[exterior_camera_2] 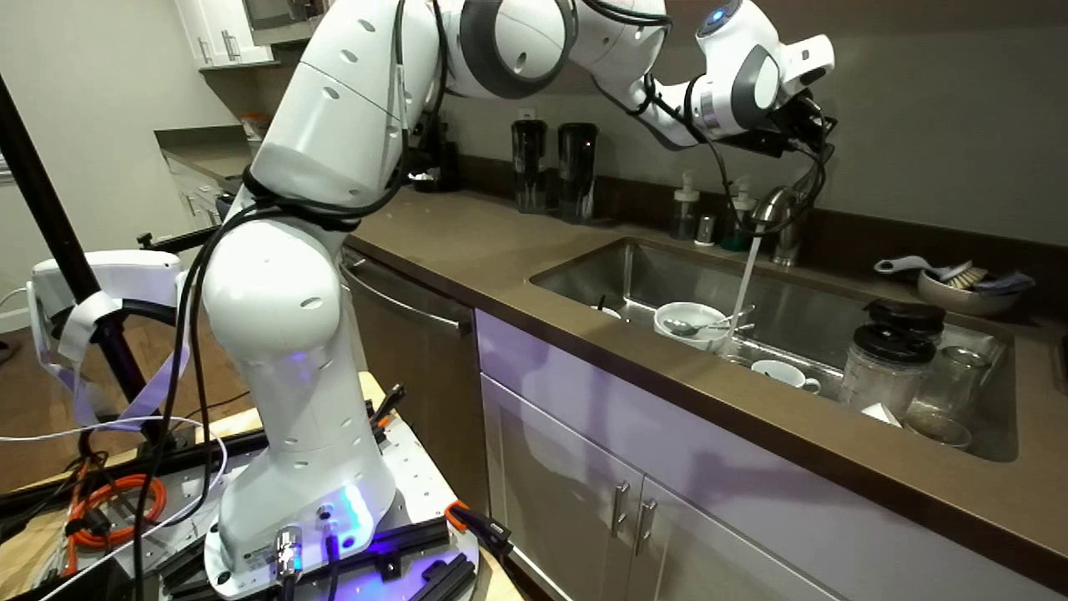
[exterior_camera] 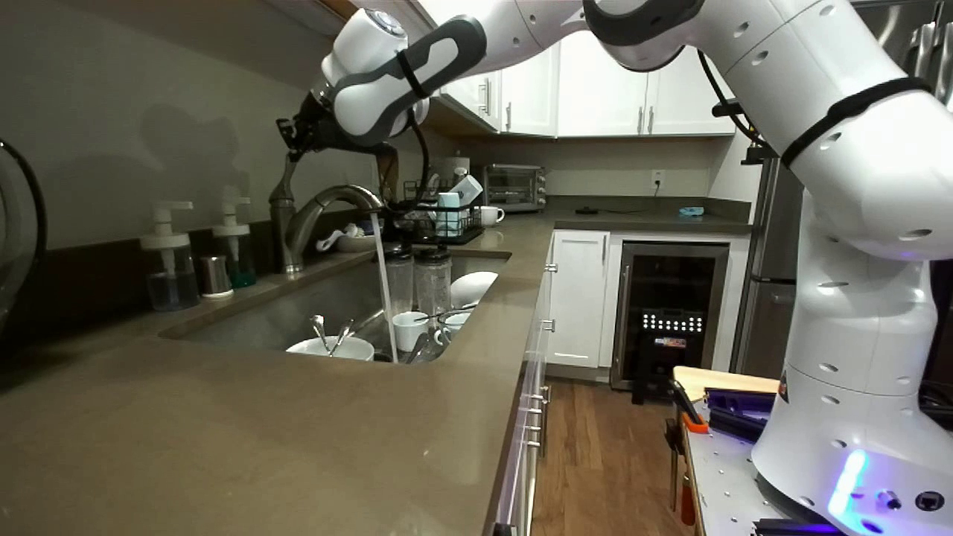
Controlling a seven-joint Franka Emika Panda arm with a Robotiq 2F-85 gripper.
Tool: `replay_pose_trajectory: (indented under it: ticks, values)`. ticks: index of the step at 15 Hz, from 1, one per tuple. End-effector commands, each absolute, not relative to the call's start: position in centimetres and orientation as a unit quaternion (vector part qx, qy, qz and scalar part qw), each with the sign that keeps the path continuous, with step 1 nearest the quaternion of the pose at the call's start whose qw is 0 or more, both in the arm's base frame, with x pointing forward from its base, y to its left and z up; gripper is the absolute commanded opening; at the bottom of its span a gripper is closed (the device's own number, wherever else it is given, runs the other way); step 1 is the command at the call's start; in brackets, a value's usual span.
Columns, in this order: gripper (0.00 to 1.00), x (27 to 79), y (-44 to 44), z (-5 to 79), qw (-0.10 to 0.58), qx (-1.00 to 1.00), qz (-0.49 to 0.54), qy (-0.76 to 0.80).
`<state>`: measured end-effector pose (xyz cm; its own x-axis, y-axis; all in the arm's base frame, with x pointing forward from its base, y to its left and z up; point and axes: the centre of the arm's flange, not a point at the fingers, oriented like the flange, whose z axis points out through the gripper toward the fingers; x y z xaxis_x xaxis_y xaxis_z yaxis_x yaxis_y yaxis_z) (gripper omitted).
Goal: Push the tap lever backwards
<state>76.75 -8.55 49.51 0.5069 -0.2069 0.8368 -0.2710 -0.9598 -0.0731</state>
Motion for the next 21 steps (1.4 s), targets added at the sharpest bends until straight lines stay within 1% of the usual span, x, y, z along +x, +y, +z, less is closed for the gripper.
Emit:
replay_pose_trajectory:
  ticks: [1, 10, 16, 21]
  values:
    - [0.00, 78.5, -8.8, 49.0, 0.029, 0.860, 0.490, -0.143]
    - [0.00, 73.4, -9.3, 51.1, 0.049, 0.863, 0.481, -0.144]
    - [0.00, 70.5, -9.4, 50.7, 0.048, 0.862, 0.484, -0.145]
    - [0.00, 67.1, -9.9, 51.0, 0.046, 0.865, 0.477, -0.150]
